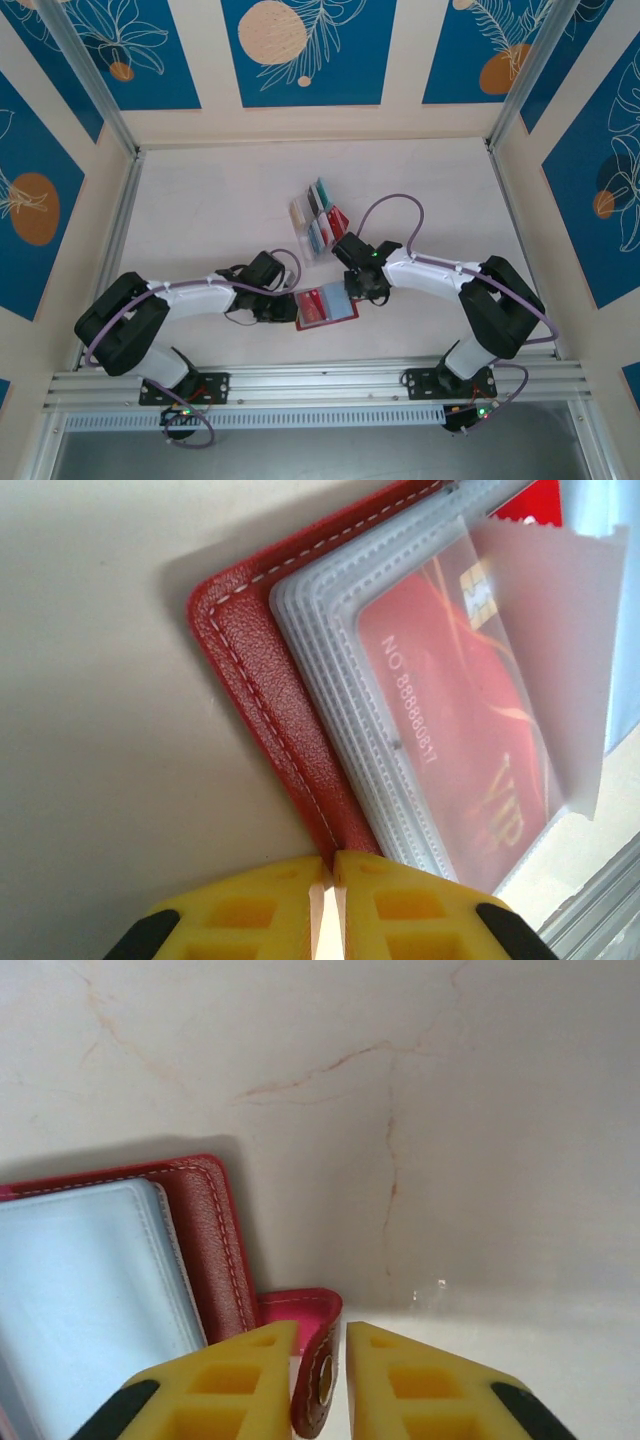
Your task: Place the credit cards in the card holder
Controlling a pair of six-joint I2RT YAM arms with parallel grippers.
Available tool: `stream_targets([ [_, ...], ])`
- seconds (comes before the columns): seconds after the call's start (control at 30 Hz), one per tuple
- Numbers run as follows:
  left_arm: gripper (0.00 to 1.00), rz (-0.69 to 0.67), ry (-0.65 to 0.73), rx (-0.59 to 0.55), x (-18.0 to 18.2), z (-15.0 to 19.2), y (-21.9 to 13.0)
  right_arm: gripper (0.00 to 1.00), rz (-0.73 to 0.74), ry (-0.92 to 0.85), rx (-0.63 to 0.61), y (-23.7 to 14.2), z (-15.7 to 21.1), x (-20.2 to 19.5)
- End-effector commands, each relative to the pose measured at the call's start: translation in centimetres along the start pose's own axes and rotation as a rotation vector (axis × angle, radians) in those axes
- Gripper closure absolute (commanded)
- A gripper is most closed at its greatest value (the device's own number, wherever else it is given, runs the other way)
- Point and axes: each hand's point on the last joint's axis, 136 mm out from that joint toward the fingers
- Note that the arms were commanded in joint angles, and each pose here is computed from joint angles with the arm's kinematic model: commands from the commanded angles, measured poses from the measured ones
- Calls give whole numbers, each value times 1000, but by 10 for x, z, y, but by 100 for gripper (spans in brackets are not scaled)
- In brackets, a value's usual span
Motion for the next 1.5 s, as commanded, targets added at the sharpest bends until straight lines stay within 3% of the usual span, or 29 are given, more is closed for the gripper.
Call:
stream_targets([
  [0.0,86,3,50,-8,0,0,20,92,7,0,-12,-11,-1,-1],
  [0.07,86,5,54,-7,-2,-1,21,99,-32,-11,-32,-20,-4,6],
  [0.37,86,52,36,-3,-11,-5,29,100,-513,-4,-144,-79,-18,75],
  [0.7,87,82,-2,-58,-20,-15,24,100,-822,26,-37,-57,-25,150],
  [0.87,86,7,-32,-128,2,-20,2,98,-823,41,13,-34,-23,158],
  [1.17,81,-29,-105,-202,35,-4,-41,73,-808,3,77,-13,-17,174],
  [1.27,80,-34,-120,-238,42,-1,-58,72,-825,-30,97,-14,-18,185],
  [1.47,78,-31,-124,-280,46,2,-84,58,-771,-121,91,-29,-22,192],
])
Point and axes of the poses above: each hand's point on the last joint's axis, 136 mm out from that joint toward the fingers, its own y axis out along the fingers, its own x axis along the line the jaws close on, z = x × y, and after that the axes turned 10 degrees about -y, right-handed
